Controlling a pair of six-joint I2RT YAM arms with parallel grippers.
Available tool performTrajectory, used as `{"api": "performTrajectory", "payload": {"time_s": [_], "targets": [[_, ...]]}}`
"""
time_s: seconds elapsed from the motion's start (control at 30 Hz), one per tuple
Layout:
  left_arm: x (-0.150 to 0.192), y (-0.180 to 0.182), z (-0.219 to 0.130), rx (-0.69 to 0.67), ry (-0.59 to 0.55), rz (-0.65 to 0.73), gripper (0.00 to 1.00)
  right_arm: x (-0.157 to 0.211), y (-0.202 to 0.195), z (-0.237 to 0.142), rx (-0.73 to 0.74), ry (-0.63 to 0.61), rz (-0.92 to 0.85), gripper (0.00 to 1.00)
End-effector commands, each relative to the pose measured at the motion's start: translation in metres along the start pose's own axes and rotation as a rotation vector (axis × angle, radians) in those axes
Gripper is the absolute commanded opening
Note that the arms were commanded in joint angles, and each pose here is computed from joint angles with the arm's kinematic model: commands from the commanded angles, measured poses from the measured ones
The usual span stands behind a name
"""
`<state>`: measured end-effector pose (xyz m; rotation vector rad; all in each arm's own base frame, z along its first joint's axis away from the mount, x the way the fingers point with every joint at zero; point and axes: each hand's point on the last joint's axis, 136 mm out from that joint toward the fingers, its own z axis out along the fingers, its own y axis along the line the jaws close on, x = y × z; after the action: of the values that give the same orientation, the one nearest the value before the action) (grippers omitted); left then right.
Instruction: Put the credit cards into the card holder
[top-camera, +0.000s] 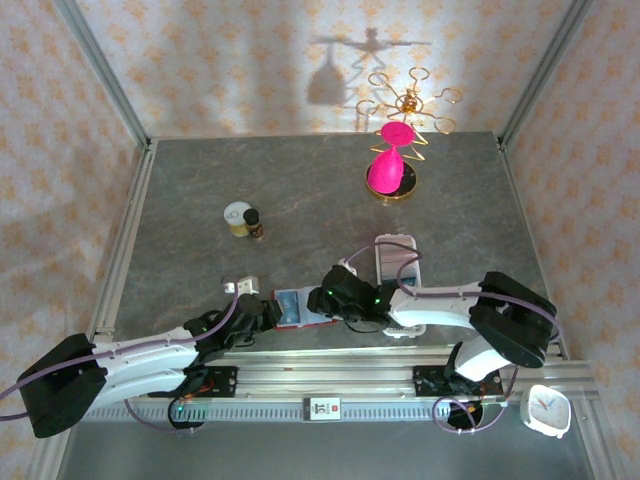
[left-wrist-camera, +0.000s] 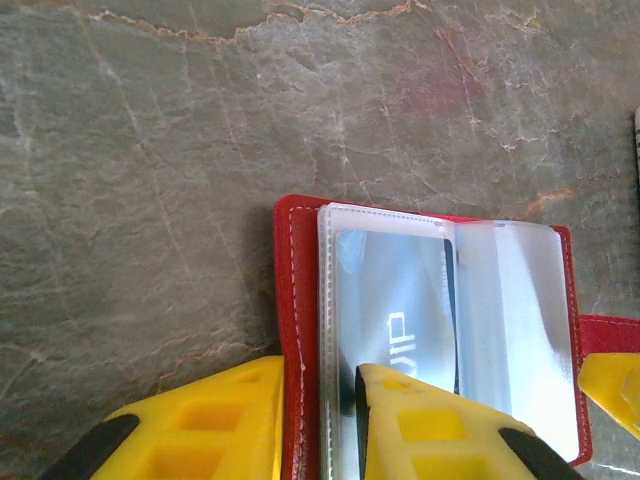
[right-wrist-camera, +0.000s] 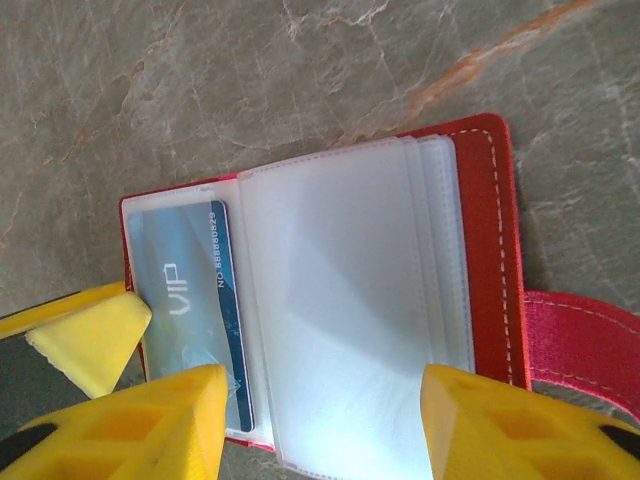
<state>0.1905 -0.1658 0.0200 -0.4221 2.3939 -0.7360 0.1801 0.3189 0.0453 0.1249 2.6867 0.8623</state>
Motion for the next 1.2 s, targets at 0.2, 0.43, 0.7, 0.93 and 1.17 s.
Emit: {"api": "performTrajectory", "payload": {"time_s": [0.2,0.43,0.7,0.93,1.17], "targets": [[0.017,0.028,-0.001,-0.092,0.065,0.038,0.26,0.013,-0.010,0.012,0.058,0.033,-0.029,0.56],[0.014,0.029,-0.003,-0.094,0.047,0.031,0.26,0.011,0.026,0.011,-0.092,0.046,-0.002,0.59],[0.015,0.031,-0.003,-0.097,0.045,0.026,0.26,0.011,0.050,0.021,-0.159,0.069,0.002,0.59],[0.014,0.032,-0.004,-0.097,0.036,0.013,0.26,0.008,0.066,0.019,-0.229,0.068,0.015,0.59],[0.011,0.029,-0.005,-0.084,0.024,-0.003,0.26,0.010,0.078,0.024,-0.284,0.086,0.032,0.59]]}}
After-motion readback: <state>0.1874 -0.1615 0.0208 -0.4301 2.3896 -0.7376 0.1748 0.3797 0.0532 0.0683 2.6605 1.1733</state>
